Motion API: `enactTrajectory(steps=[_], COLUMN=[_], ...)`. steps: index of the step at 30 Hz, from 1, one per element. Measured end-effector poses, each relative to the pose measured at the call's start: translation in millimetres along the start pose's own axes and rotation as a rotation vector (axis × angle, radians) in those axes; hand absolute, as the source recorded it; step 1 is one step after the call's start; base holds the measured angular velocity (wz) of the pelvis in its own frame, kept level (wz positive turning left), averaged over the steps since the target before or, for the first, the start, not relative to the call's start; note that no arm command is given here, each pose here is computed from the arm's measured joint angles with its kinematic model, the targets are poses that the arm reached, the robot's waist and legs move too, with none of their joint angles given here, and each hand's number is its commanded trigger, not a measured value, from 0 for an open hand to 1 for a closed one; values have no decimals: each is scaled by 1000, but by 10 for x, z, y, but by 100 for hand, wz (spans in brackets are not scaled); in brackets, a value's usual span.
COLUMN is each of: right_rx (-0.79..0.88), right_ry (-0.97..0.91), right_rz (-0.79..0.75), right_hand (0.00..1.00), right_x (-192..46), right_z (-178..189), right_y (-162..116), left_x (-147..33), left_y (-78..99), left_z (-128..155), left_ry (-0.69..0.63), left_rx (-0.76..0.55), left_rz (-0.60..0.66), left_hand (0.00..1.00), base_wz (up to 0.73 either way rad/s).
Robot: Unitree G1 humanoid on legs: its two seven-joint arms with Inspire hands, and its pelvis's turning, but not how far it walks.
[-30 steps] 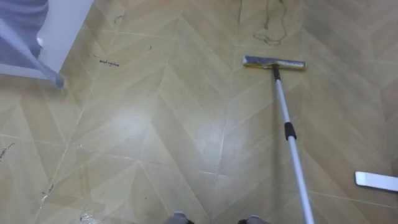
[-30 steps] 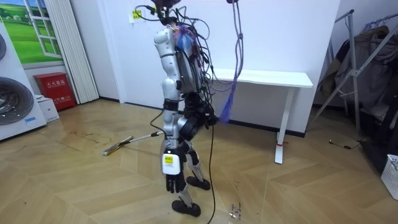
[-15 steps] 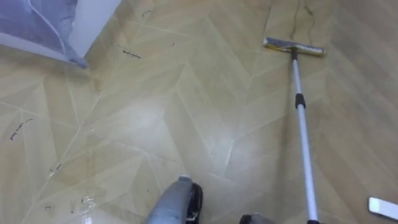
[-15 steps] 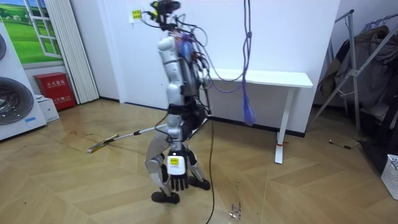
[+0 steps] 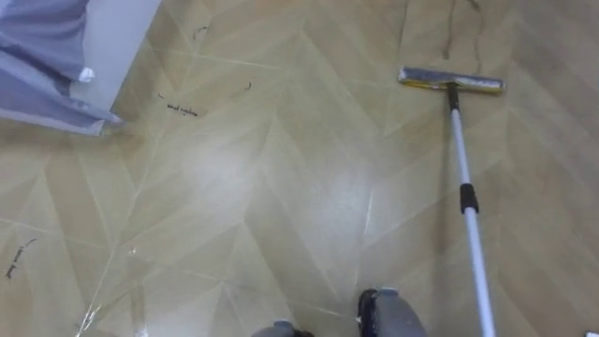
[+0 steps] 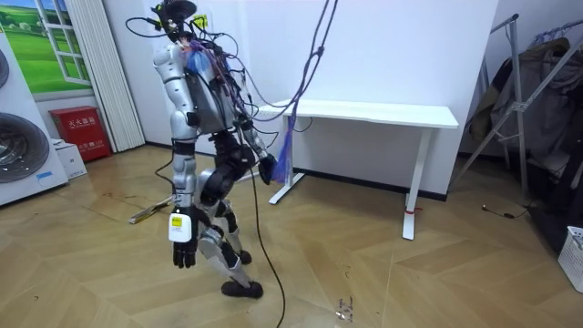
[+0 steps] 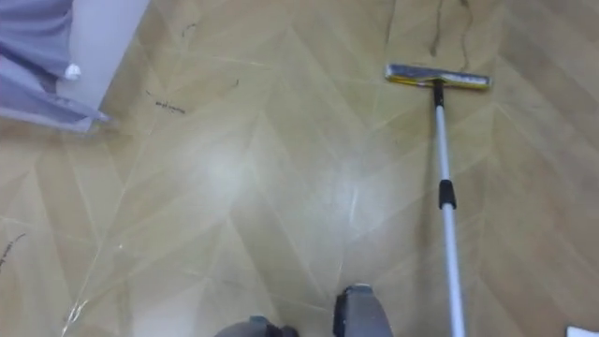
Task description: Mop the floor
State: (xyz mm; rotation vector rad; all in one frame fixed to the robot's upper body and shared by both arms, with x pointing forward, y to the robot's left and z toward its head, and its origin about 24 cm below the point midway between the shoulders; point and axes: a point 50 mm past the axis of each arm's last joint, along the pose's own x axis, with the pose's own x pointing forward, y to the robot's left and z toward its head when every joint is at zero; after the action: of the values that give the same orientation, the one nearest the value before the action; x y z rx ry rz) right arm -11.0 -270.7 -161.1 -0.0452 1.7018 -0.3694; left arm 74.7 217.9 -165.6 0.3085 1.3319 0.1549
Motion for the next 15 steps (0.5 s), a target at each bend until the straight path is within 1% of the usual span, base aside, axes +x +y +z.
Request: enactTrajectory(steps=[2, 5, 7, 8, 9, 10, 12, 13, 14, 15], right_rx=[-3, 9, 30, 42, 57, 76, 116, 130, 131, 153], right_ry=[-13, -85, -222, -250, -323, -374, -398, -393, -382, -348], right_rz=[-8, -39, -36, -31, -11, 19, 69, 90, 95, 105], right_hand=[100, 100, 100, 100, 100, 100, 100, 100, 100, 100], right_x=[-25, -139, -322, -356, -453, -516, -538, -519, -493, -420], right_z=[133, 569, 1083, 1163, 1374, 1500, 1546, 1513, 1468, 1328], right_y=[12, -35, -48, -52, -26, 16, 61, 74, 83, 62], left_x=[1, -5, -15, -16, -17, -17, -22, -26, -26, -30], left_y=[18, 56, 100, 109, 127, 143, 140, 125, 124, 102], left_z=[-40, -36, -7, 9, 23, 2, -28, -69, -86, -127], left_ry=[31, 38, 18, 10, 3, 8, 10, 17, 22, 32], left_rx=[-25, -104, -161, -164, -165, -160, -152, -144, -143, -142], left_rz=[11, 36, 47, 48, 52, 55, 47, 33, 26, 6], left_hand=[0, 0, 0, 0, 0, 0, 0, 0, 0, 0], base_wz=[-6, -6, -22, -38, -26, -14, 11, 10, 28, 56])
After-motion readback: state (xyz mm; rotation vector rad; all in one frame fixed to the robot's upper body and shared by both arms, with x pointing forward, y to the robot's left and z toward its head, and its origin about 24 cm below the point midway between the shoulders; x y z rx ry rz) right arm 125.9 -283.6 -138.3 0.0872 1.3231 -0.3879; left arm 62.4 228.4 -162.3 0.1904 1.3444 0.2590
